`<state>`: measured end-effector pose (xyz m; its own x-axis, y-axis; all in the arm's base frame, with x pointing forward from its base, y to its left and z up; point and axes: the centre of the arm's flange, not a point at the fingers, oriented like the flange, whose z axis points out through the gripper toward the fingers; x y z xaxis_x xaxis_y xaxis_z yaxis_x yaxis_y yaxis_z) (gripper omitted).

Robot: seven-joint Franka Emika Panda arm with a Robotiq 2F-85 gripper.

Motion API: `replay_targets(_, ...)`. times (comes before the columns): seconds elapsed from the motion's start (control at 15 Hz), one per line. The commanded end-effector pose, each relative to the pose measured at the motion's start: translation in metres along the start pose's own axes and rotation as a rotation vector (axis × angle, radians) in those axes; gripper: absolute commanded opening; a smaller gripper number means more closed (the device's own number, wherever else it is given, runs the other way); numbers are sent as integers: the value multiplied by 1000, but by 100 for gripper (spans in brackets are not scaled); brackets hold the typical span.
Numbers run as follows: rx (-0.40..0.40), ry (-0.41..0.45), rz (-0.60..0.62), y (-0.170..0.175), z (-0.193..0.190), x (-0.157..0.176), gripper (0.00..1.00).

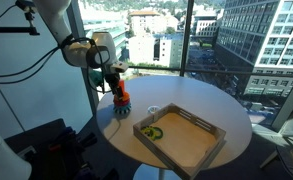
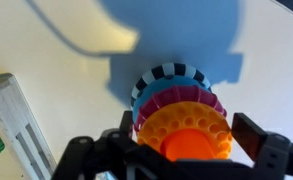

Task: Take a ring off of the ring toss

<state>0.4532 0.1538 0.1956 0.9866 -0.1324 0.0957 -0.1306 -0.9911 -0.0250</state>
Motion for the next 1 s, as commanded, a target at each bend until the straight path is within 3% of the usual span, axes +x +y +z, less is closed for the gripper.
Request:
replay_targets(0.0,2,17,7,-2,9,5,100)
replay_targets(0.4,7,24,8,0,13,4,100)
replay_targets(0.53,7,26,8,0,12,4,72)
replay_targets(0.67,12,35,6,-1,8,4,59)
replay_targets(0.93,15,45,6,-2,-2,3,49)
